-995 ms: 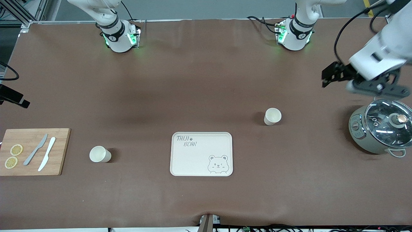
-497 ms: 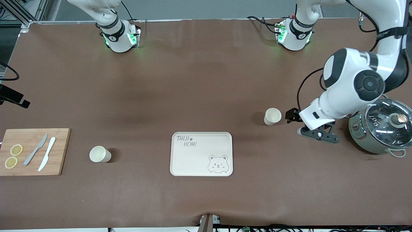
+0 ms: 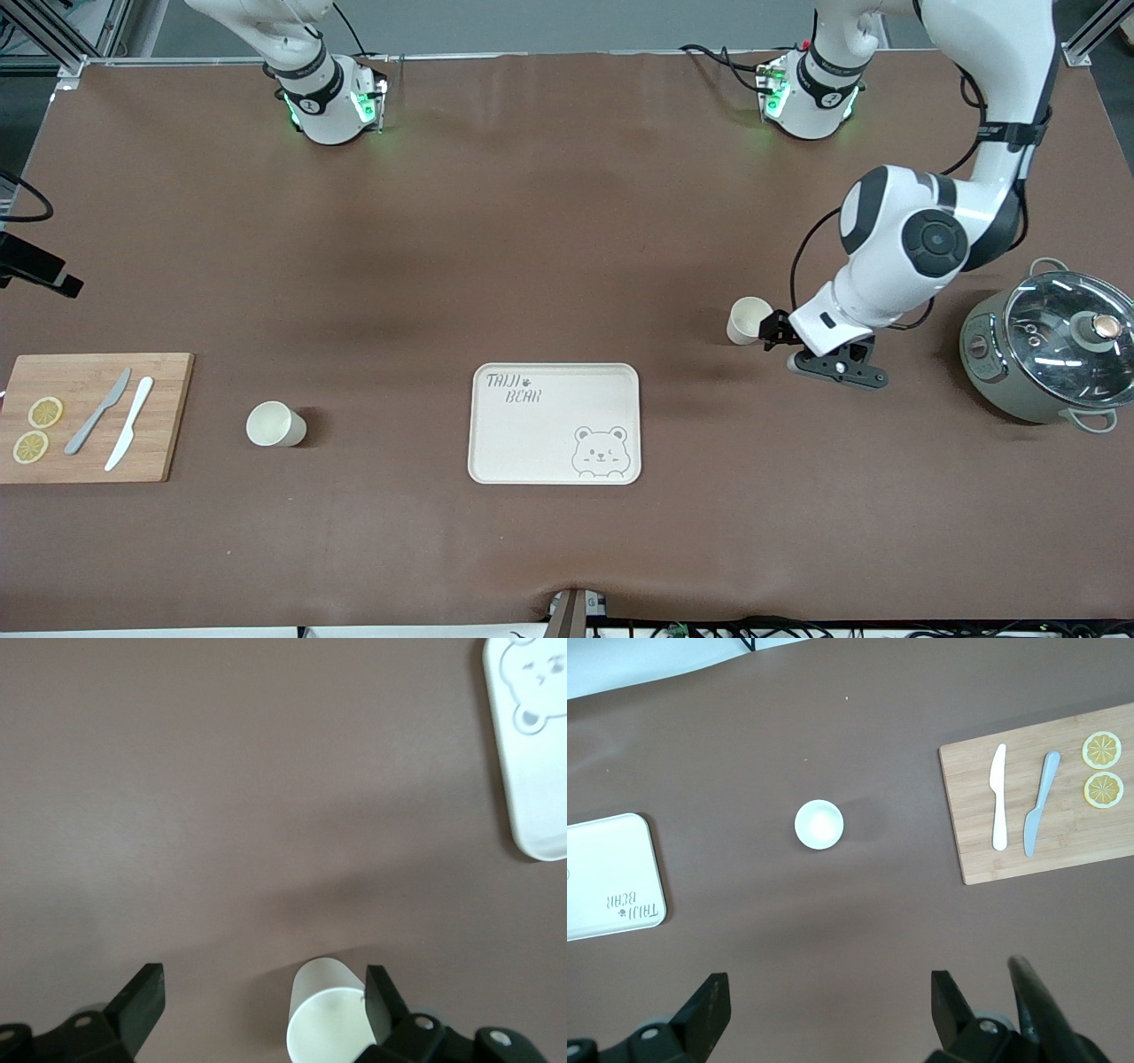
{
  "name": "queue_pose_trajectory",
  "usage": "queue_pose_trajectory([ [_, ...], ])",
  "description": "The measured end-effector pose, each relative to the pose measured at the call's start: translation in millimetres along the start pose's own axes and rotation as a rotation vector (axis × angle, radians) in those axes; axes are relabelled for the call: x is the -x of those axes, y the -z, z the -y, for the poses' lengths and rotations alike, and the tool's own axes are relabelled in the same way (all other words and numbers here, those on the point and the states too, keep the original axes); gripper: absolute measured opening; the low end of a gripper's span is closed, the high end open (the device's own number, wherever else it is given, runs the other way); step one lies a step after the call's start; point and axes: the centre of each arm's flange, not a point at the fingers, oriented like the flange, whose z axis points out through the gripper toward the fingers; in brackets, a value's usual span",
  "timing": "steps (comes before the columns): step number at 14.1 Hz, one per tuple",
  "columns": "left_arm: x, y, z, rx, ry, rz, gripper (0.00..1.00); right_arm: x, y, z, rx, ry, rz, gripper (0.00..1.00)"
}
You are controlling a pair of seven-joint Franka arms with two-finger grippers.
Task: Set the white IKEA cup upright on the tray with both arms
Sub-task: 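Move the left gripper down toward the white cup near the pot, then grasp the white cup with the left gripper and lift it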
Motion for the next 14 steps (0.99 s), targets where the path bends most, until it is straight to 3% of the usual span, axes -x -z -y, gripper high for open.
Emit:
queue_pose_trajectory([
  [7, 49.5, -63.3, 3.5, -0.005, 0.004, -0.029, 1.00, -0.2, 0.2, 0.1, 0.000, 0.000, -0.002, 1.00],
  [14, 81.5, -86.1, 4.4, -0.009, 0.003, -0.035, 1.00, -1.0, 1.2, -0.3, 0.000, 0.000, -0.009, 1.00],
])
